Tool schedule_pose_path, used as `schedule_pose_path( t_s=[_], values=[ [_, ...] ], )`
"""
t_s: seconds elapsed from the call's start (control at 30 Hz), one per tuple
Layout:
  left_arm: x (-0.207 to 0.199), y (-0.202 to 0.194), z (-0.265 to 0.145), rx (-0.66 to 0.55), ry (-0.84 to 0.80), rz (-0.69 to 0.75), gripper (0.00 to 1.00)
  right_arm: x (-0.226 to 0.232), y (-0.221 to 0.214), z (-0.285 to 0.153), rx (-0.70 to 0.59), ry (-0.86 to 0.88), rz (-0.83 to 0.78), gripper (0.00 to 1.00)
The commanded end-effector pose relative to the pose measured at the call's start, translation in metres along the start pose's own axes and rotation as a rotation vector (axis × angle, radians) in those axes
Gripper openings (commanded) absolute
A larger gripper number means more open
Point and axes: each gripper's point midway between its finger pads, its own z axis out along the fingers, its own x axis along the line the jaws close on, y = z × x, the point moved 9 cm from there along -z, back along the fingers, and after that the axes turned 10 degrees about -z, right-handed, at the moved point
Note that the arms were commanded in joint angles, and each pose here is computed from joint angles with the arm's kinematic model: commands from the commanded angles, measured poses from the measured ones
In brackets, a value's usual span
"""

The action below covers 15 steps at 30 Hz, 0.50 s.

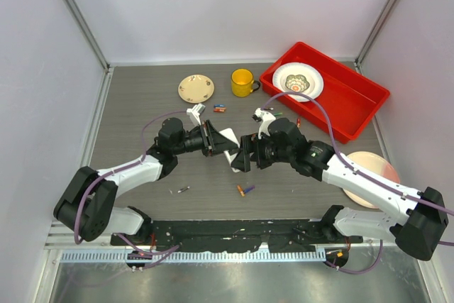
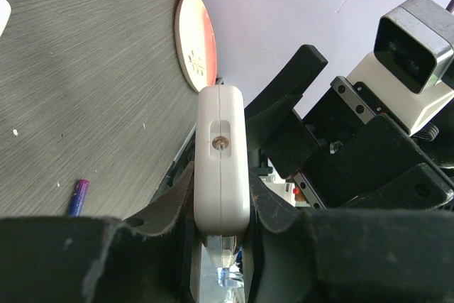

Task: Load the batteries into the remote control
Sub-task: Load the battery into the remote control.

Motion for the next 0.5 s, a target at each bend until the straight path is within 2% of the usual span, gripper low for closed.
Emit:
schedule_pose_path(
  t_s=[0.0,0.47],
  values=[
    [-0.026,0.004,0.0,-0.013,-0.081,0.076,0.0,-0.001,0.003,-0.004,-0.034,-0.015,-0.012,0.89],
    [-0.025,0.005,0.001,-0.012,-0.079,0.072,0.0,0.015,0.019,-0.017,-0.111,0.087,-0.013,0.92]
  ],
)
